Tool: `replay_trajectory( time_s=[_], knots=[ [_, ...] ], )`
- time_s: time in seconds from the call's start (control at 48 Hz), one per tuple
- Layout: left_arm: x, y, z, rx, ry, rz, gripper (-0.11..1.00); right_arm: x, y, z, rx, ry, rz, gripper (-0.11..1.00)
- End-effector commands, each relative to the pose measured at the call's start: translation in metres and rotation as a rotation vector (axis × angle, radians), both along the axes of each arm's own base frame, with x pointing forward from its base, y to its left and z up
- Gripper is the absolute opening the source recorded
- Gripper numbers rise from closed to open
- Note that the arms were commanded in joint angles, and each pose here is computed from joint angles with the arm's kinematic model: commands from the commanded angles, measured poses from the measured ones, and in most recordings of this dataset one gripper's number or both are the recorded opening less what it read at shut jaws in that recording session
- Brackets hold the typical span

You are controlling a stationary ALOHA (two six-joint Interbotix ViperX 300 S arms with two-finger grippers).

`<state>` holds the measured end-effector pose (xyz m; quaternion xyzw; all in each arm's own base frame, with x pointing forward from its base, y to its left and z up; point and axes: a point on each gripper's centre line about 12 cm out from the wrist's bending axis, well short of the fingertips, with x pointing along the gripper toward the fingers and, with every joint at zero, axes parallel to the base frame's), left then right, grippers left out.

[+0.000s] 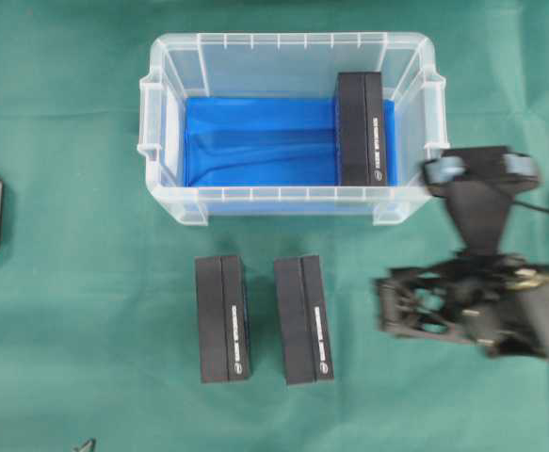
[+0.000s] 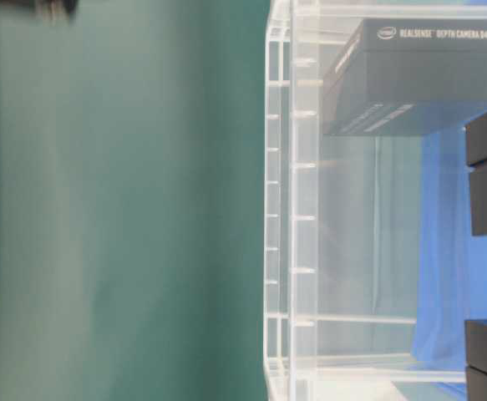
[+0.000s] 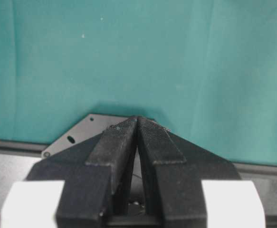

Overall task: Take the box out of the case with the right arm.
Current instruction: 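Open the right gripper and withdraw it to the right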

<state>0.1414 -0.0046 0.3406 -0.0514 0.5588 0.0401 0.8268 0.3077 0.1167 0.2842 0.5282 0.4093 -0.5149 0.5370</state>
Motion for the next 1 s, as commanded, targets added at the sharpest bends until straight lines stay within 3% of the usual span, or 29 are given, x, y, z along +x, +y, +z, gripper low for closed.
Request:
replay_trajectory(
  time_s=[0.0, 0.167, 0.313, 0.709, 0.98],
  knots=[
    [0.002, 0.001, 0.002, 0.002, -0.006, 0.003, 0.02, -0.023, 0.002, 0.009, 0.025, -0.041, 0.015, 0.86],
    [0.002, 0.001, 0.002, 0.002, -0.005, 0.002, 0.02, -0.062, 0.004, 0.007, 0.048, -0.041, -0.005, 0.86],
    [0.002, 0.001, 0.002, 0.004, -0.005, 0.002, 0.02, -0.081, 0.004, 0.008, 0.052, -0.038, -0.026, 0.86],
    [0.002, 0.001, 0.002, 0.006, -0.005, 0.000, 0.02, -0.079, 0.003, 0.009, 0.041, -0.041, -0.023, 0.86],
    [0.002, 0.001, 0.002, 0.005, -0.005, 0.003, 0.02, -0.078, -0.025, 0.012, 0.013, -0.060, -0.047, 0.86]
  ],
)
